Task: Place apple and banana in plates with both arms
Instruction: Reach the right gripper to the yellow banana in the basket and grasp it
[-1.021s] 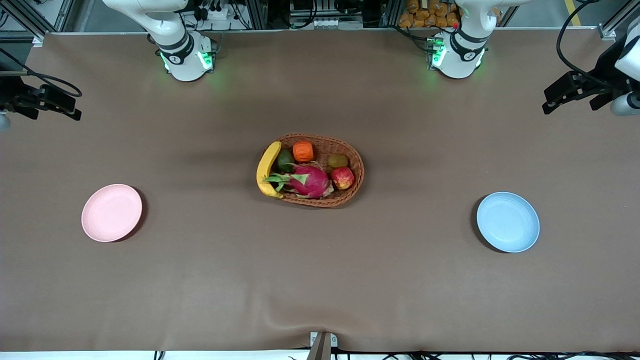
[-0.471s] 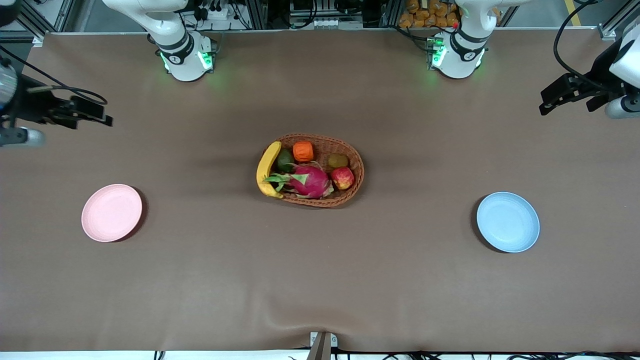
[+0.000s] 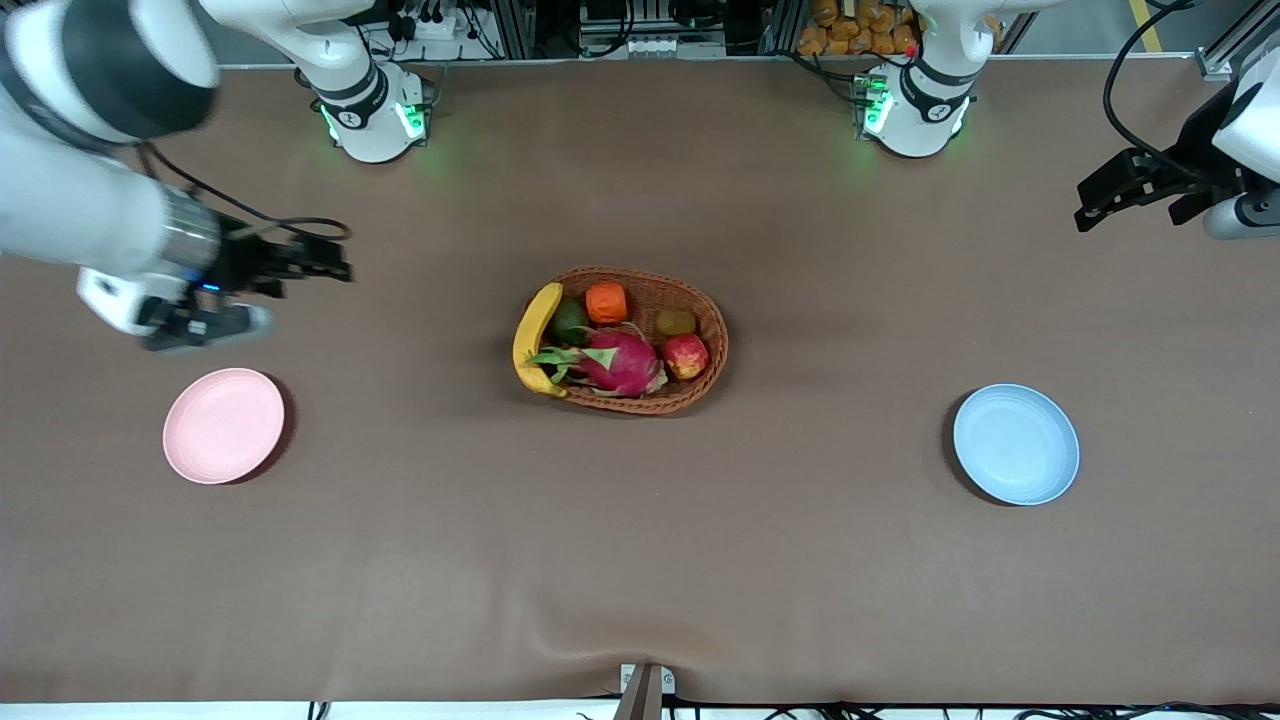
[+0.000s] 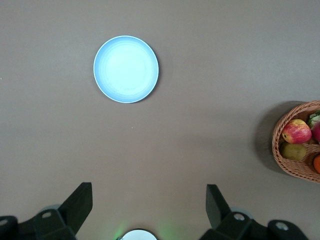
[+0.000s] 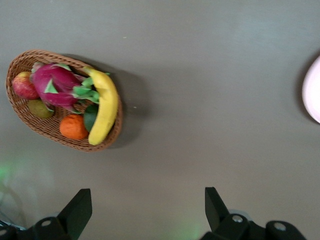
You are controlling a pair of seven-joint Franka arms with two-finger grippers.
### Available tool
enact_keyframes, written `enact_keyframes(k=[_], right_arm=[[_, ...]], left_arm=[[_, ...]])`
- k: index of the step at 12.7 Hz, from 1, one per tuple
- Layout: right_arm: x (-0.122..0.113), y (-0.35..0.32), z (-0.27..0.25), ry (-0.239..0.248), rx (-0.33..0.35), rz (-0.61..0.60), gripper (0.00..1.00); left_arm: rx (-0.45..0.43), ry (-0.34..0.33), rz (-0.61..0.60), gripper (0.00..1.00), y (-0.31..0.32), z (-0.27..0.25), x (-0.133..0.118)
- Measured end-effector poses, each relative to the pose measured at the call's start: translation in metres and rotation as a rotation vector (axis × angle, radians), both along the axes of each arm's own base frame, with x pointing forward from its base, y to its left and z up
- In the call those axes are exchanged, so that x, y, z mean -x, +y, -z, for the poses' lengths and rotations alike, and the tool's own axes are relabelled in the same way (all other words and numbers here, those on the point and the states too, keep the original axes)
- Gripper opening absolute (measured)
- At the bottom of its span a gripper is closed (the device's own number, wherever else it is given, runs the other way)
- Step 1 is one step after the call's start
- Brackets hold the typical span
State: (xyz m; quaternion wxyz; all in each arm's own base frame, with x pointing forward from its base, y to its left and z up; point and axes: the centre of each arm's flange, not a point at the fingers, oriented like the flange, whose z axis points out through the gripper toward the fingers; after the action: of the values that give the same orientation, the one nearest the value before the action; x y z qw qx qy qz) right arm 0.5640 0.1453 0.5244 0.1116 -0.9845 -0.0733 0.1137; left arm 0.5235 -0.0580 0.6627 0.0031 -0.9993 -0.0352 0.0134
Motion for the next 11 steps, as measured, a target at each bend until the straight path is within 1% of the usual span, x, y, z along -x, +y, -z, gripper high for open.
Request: enact_keyframes(k=[2,3,5,7,8,9,11], right_arm=[[-0.008,0.035,0.023,-0.001,-0.03,0.016,1.0],[-0.012,0.051,0.035,-0.011,-0.036,0.028,1.0],[-0.015,0.091,0.058,-0.032,-0.031,0.058,1.0],[-0.01,0.137,0.085,-0.038,-0.019,0.066,1.0],[-0.007,0.154,0.101,-0.031,-0.01,0.059,1.0],[-0.005,0.161,0.119,-0.013,0.002,0.057,1.0],[-0.001,0.149,0.158,0.039,0.036,0.075,1.0]], left_arm=[[0.0,0.0,0.0,1.0,0.0,0.0,0.0],[0.0,0.0,0.001,1.0,0.0,0.0,0.0],[0.0,0.001,0.003,1.0,-0.001,0.0,0.0],[0.0,0.005,0.006,1.0,-0.003,0.003,-0.001],[0.0,0.009,0.006,1.0,-0.003,0.005,-0.002],[0.0,0.013,0.007,1.0,-0.003,0.007,-0.003],[0.0,0.016,-0.003,1.0,-0.006,0.009,-0.004]])
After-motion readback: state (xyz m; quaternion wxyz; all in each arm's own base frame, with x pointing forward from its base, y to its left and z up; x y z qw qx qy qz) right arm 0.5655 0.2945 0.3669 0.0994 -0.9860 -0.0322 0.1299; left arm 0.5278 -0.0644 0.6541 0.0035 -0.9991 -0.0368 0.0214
